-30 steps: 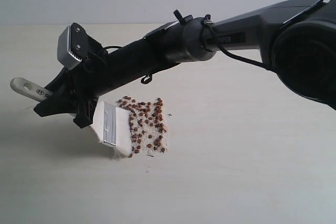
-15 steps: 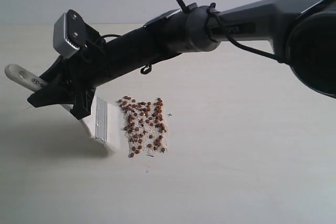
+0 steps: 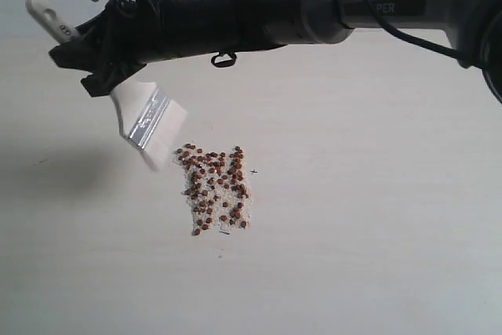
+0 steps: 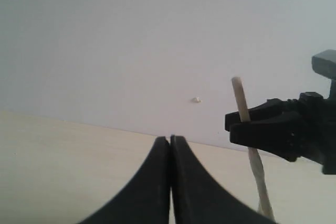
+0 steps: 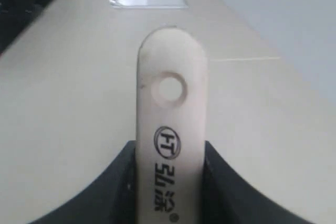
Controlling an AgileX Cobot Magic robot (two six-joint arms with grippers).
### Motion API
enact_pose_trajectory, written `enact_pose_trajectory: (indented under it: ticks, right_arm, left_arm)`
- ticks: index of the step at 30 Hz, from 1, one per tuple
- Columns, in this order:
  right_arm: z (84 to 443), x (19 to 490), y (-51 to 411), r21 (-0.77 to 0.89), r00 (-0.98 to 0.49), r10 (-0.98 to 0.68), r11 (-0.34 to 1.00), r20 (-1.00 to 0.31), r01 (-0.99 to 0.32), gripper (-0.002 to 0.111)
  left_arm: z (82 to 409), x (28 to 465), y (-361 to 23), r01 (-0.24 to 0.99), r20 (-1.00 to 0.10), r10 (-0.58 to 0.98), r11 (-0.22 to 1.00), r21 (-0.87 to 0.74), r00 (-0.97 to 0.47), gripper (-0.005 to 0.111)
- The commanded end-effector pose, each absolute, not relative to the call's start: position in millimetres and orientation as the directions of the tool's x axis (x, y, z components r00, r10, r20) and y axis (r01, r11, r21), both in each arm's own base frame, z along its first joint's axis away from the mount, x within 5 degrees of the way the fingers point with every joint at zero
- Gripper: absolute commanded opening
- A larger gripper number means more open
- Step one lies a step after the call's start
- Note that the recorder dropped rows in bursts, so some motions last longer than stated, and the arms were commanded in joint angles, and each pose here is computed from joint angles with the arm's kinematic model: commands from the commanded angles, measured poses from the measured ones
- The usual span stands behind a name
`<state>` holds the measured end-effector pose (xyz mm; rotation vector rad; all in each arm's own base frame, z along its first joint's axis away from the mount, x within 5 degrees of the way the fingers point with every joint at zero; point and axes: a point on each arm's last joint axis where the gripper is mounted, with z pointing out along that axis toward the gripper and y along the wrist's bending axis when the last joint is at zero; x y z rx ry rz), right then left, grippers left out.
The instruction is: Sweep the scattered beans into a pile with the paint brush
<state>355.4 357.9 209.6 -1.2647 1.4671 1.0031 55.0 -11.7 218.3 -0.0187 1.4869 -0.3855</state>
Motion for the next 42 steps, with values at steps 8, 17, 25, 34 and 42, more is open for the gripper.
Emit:
enact_pose_trajectory:
  ticks: [8,17,25,34,42]
  right_arm:
    - [201.6,400.2,371.2,-0.067,-0.019,-0.244,0.338,-0.97,-0.939,0.0]
    - [167.0,411.7,383.3,-0.03,-0.028,-0.213,0.263,-0.977,-0.964,0.0]
    - [157.6,427.6,371.1,0.033,-0.098,-0.197,0.309,-0.976,-0.95,0.0]
    - [154.9,430.8,368.5,0.144,-0.217,-0.174,0.357,-0.961,-0.923,0.0]
    - [142.2,429.1,364.8,0.172,-0.295,-0.291,0.383,-0.91,-0.908,0.0]
  left_arm:
    - [217.3,55.3,-11.9,0.242,-0.965,-0.262,0.938,-0.247,0.03,0.0]
    - [217.3,55.3,-11.9,0.242,-0.965,-0.262,0.938,-0.247,0.03,0.0]
    - [217.3,55.3,-11.9,0.242,-0.965,-0.262,0.938,-0.247,0.03,0.0]
    - [217.3,55.3,-11.9,0.242,-0.965,-0.262,0.938,-0.247,0.03,0.0]
    - [217.3,55.3,-11.9,0.242,-0.965,-0.262,0.938,-0.247,0.03,0.0]
